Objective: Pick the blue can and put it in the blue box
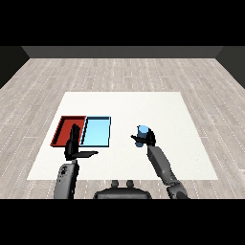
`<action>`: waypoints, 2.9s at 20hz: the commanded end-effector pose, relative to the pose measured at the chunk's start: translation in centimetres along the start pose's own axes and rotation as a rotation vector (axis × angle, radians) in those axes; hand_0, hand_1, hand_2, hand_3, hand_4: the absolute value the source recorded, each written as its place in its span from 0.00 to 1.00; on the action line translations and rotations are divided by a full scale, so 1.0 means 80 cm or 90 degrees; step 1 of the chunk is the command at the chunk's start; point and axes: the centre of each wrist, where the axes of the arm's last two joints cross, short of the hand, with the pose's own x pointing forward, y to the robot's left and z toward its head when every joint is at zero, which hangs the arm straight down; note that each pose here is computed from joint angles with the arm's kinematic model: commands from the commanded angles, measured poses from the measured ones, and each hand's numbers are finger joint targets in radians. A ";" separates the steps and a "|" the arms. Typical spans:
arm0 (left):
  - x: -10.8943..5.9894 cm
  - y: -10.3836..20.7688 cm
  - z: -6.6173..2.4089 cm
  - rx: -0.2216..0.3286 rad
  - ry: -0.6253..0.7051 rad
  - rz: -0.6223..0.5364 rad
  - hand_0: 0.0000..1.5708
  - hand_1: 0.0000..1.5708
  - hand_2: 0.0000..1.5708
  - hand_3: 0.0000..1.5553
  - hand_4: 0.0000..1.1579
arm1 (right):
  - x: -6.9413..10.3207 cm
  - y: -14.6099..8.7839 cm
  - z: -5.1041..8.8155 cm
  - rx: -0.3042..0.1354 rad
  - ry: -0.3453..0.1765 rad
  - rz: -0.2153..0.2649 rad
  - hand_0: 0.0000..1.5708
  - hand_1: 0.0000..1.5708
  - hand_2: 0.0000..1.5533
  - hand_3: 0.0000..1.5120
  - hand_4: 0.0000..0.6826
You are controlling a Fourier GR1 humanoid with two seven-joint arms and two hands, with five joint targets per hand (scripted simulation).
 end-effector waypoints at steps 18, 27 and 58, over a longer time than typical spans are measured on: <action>-0.013 -0.025 0.005 -0.057 0.004 -0.001 0.00 0.00 0.00 0.00 0.00 | 0.065 0.023 0.008 0.043 -0.143 0.058 0.93 0.93 0.95 0.90 0.75; -0.005 -0.075 -0.033 -0.101 0.019 0.043 0.00 0.00 0.00 0.00 0.00 | 0.103 0.044 0.003 0.086 -0.186 0.055 0.92 0.92 0.95 0.90 0.79; -0.016 -0.187 -0.053 -0.174 0.064 0.086 0.00 0.00 0.00 0.00 0.00 | 0.159 0.083 -0.006 0.153 -0.226 0.032 0.92 0.92 0.94 0.91 0.81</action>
